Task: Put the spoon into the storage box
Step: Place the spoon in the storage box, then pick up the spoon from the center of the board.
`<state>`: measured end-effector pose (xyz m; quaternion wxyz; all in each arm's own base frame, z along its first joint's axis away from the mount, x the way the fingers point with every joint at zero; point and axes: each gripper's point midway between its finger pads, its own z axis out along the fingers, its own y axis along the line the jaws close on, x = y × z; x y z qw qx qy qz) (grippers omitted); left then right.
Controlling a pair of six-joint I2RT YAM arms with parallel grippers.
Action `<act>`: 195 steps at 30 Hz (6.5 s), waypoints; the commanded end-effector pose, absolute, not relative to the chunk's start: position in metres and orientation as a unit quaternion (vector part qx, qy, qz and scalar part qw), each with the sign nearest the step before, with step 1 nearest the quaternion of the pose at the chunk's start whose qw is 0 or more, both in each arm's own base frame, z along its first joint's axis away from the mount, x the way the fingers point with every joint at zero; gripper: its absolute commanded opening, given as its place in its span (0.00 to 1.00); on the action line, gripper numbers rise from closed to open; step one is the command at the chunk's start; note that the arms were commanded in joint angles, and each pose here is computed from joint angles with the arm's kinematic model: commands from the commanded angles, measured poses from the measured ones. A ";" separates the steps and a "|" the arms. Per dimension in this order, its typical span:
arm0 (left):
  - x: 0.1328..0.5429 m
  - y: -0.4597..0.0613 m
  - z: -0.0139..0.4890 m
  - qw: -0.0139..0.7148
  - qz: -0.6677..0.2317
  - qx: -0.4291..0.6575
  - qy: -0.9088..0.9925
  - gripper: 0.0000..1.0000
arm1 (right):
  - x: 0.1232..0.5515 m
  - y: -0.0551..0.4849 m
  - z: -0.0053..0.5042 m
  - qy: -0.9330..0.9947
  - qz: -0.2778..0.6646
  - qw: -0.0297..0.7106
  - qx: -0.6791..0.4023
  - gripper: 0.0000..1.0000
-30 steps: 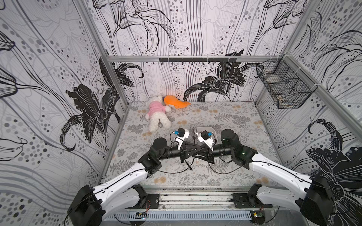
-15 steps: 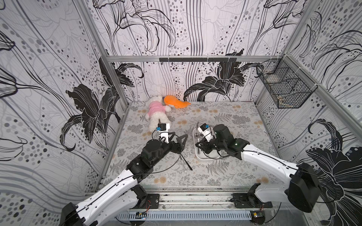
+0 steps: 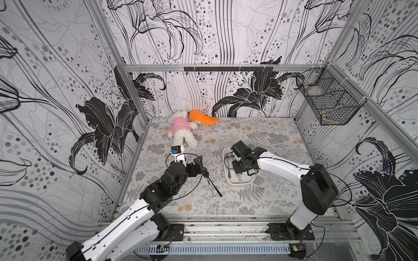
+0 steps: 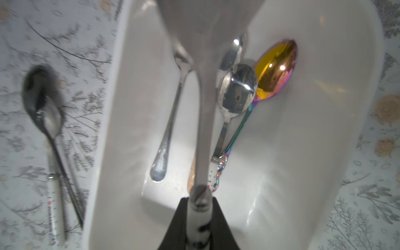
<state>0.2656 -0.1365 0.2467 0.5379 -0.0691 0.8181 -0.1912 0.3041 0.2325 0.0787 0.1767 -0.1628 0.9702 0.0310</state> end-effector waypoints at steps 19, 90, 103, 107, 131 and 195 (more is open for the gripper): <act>0.274 -0.136 0.236 0.532 -0.173 -0.082 0.825 0.93 | 0.333 0.193 0.030 0.978 -0.092 0.139 -0.124 0.13; 0.258 -0.188 0.083 0.322 -0.075 -0.078 0.941 0.78 | 0.331 0.138 0.162 0.844 0.080 0.528 0.048 0.39; 0.243 -0.199 0.043 0.263 -0.056 -0.038 0.962 0.69 | 0.332 0.138 0.159 0.847 0.072 0.525 0.045 0.39; 0.236 -0.197 0.033 0.250 -0.053 -0.031 0.966 0.68 | 0.332 0.138 0.159 0.847 0.072 0.525 0.045 0.39; 0.183 -0.179 0.001 0.167 -0.027 -0.008 0.986 0.60 | 0.333 0.139 0.156 0.851 0.068 0.519 0.043 0.39; 0.271 -0.259 0.143 0.311 -0.107 0.015 0.944 0.00 | 0.330 0.116 0.159 0.847 0.018 0.525 0.076 0.37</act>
